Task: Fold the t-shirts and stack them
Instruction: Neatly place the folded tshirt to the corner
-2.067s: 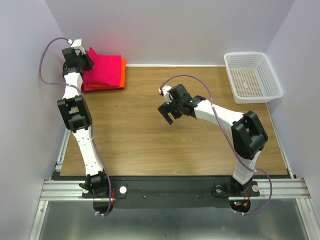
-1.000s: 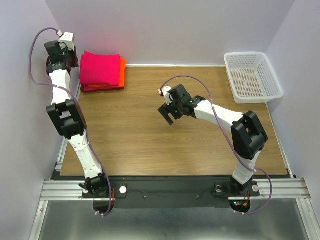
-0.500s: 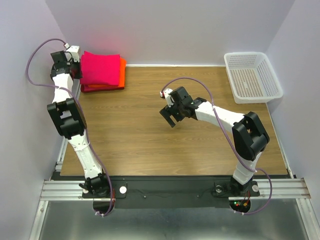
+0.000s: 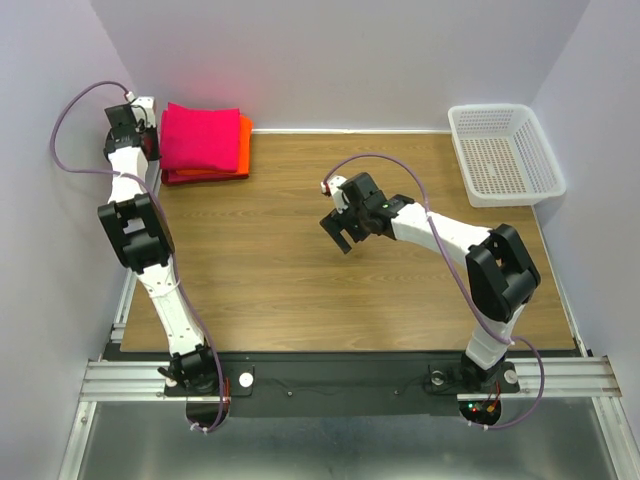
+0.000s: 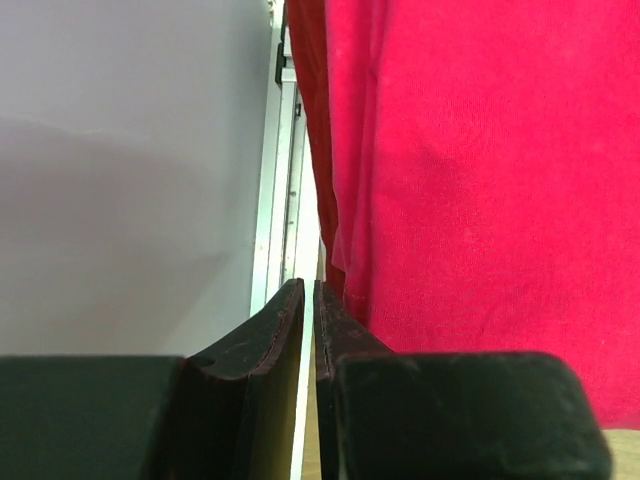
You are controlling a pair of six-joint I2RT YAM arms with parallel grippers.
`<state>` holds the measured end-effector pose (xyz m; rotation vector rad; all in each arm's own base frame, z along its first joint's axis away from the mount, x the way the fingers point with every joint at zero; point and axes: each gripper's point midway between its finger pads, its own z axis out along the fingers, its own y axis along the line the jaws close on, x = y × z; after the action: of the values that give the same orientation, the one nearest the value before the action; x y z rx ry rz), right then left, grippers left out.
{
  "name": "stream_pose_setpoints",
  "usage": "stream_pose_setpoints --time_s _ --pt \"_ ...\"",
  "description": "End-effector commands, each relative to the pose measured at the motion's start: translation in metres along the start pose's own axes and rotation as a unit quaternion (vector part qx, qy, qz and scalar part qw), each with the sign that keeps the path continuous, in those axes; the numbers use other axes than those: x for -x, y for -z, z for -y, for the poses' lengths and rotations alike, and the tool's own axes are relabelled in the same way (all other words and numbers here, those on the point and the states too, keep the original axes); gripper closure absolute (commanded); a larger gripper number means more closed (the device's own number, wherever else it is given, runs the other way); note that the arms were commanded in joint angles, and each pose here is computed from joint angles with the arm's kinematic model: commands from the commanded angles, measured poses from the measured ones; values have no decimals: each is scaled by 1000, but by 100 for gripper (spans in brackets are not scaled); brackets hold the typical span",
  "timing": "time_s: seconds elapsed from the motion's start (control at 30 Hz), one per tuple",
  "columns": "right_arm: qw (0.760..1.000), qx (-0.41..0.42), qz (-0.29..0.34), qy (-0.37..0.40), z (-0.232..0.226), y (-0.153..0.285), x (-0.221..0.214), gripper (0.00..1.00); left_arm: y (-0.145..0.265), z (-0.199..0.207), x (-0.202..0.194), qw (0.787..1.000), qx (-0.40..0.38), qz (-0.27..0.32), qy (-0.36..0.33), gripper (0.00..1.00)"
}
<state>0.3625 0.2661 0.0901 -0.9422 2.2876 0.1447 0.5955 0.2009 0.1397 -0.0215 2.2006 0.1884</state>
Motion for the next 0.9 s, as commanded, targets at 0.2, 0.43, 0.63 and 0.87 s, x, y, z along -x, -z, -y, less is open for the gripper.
stream_pose_setpoints --time_s 0.2,0.43,0.63,0.87 --pt "999 -14 29 -1 10 19 14 0 114 2 171 964 -36 262 40 76" --pt "999 -20 27 -1 12 15 15 0 85 45 183 937 -187 274 106 71" --pt "1000 -18 21 -6 10 11 13 0 52 53 172 926 -214 276 145 66" --pt "1000 -18 2 -6 9 -2 3 0 14 53 150 924 -216 268 166 66"
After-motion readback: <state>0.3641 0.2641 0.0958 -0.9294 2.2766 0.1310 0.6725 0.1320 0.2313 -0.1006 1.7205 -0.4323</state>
